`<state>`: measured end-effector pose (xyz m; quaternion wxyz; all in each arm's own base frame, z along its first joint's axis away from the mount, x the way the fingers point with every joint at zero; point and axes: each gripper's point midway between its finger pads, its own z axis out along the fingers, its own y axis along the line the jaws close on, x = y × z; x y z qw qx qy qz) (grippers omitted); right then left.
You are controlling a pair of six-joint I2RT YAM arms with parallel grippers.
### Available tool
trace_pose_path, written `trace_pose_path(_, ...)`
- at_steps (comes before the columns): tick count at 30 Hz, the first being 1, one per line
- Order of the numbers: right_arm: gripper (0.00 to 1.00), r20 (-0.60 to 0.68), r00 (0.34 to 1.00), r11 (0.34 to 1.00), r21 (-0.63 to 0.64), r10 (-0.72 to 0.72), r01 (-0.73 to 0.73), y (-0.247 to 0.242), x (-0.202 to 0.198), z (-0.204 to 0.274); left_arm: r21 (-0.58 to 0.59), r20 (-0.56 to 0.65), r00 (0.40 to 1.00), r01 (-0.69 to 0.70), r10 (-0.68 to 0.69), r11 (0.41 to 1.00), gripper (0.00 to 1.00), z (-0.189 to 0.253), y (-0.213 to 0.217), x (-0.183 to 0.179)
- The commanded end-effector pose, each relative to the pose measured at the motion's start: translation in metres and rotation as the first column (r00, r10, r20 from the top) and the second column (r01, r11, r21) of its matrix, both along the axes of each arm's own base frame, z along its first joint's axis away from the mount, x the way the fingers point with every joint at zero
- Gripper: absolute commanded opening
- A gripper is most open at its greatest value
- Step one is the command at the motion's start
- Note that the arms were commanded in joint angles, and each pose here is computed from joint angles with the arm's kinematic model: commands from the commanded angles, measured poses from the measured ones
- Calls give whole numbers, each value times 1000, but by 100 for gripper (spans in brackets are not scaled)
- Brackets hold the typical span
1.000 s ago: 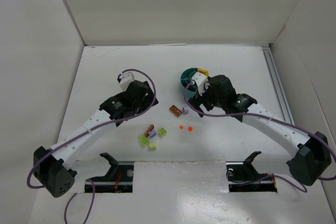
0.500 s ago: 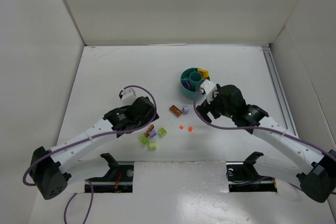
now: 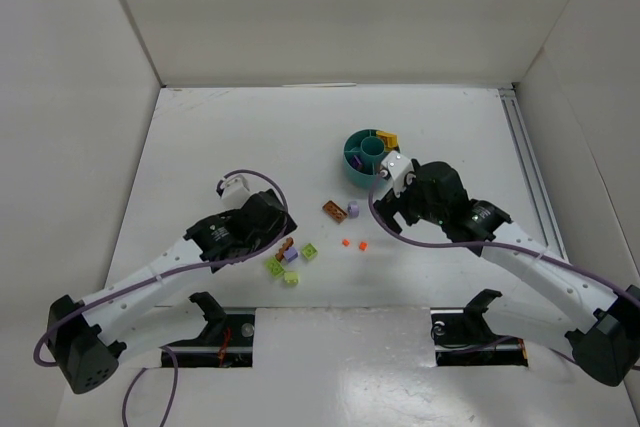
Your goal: Sort the legos into containers by color
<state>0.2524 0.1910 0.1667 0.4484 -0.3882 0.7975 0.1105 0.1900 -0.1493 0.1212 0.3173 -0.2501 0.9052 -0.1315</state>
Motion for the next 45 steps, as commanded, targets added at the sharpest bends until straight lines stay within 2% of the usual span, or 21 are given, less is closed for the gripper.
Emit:
trace_pose_path(1,100,65,998,999,42,-12,9,6,7,18,-3,25,1000,-19,19,1000,97,2,4,0)
trace_pose_path(8,100,73,996,998,59,-44,39,3,9,17,1,-17,996,84,-84,996,90,-16,-9,-5)
trace_pose_path(9,100,70,997,998,63,-35,30,4,7,17,2,-29,996,89,-89,996,83,-21,-10,-6)
trace_pose_path(12,100,53,998,998,59,-39,36,2,4,9,28,-26,990,136,-135,990,79,-28,-16,-4)
trace_pose_path(13,100,46,998,998,53,-39,36,1,3,5,29,-26,985,172,-171,985,72,-29,-23,-7)
trace_pose_path(18,100,26,999,998,48,-35,34,2,-2,-1,53,-12,962,273,-273,960,57,-35,-44,-7)
trace_pose_path(30,100,-5,999,999,9,-51,51,-1,0,-14,74,-105,933,351,-343,933,57,-62,-49,-23)
trace_pose_path(35,100,-21,998,999,-6,-51,51,0,1,-18,74,-142,947,300,-288,951,56,-70,-43,-27)
trace_pose_path(41,100,-32,998,998,-23,-59,58,-1,2,-22,131,-145,972,206,-187,970,56,-75,-27,-23)
trace_pose_path(42,100,-32,998,998,-23,-59,58,-1,2,-22,144,-165,971,198,-174,970,58,-81,-25,-24)
trace_pose_path(45,100,-34,997,997,-34,-66,65,-3,2,-23,161,-187,973,170,-139,972,56,-88,-24,-24)
